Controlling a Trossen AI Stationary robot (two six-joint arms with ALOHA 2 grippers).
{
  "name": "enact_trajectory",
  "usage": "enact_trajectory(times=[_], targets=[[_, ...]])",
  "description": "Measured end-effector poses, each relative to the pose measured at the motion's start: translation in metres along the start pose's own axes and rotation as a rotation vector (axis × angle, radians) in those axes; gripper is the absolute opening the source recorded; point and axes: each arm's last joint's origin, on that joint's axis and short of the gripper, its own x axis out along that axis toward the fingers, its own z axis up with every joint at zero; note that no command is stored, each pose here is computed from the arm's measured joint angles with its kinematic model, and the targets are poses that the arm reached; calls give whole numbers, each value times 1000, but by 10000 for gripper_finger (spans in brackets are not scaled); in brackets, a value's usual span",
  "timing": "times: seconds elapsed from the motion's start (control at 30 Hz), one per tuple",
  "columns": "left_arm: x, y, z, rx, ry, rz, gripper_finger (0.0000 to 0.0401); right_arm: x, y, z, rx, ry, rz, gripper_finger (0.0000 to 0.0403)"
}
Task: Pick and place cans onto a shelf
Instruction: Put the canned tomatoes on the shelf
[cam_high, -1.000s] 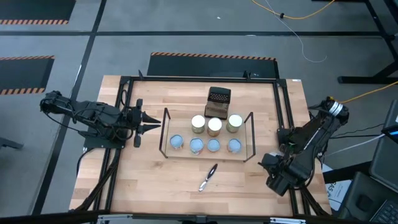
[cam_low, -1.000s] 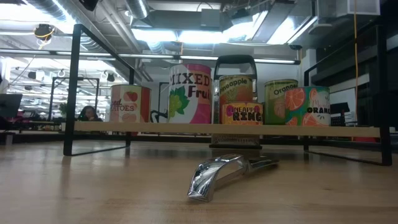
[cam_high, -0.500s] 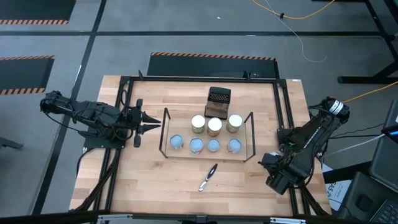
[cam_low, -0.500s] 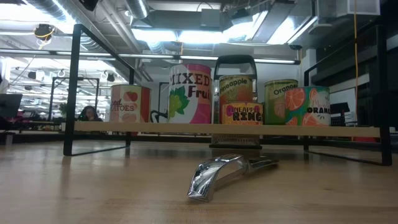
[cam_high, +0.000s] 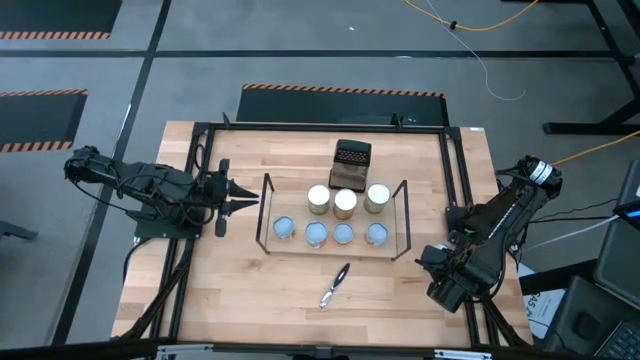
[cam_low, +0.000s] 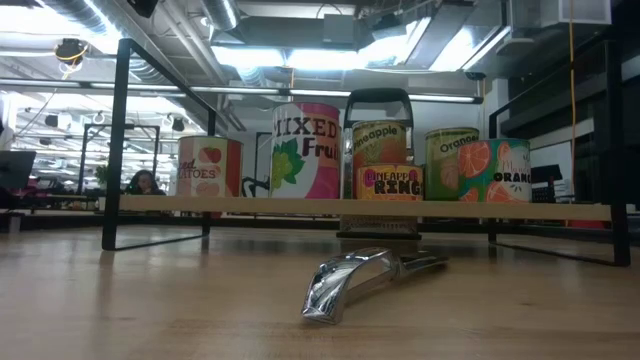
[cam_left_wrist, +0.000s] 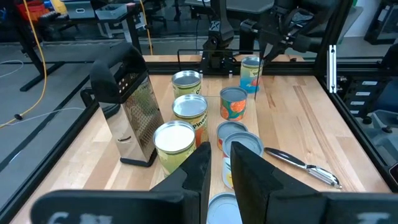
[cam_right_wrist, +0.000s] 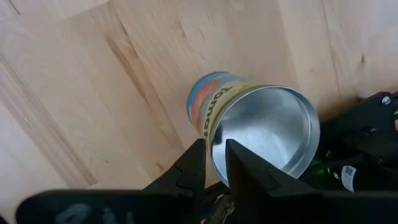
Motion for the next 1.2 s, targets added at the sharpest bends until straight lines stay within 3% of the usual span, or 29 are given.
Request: enact_trajectory(times=[0.43,0.67,0.87,0.97,1.2], targets=[[0,0,0,0,0,0,55,16,-4,-3,-1,8,-23,65],[0,0,0,0,0,0,55,13,-3,-2,-1,7,-18,10],[0,0,0,0,1,0,55,12,-2,-2,-1,8,-17,4],[0,0,0,0,1,0,55,6,0,-1,-10,14,-3,2],[0,0,0,0,0,0,55,-33,12,7,-53,-21,147,1]])
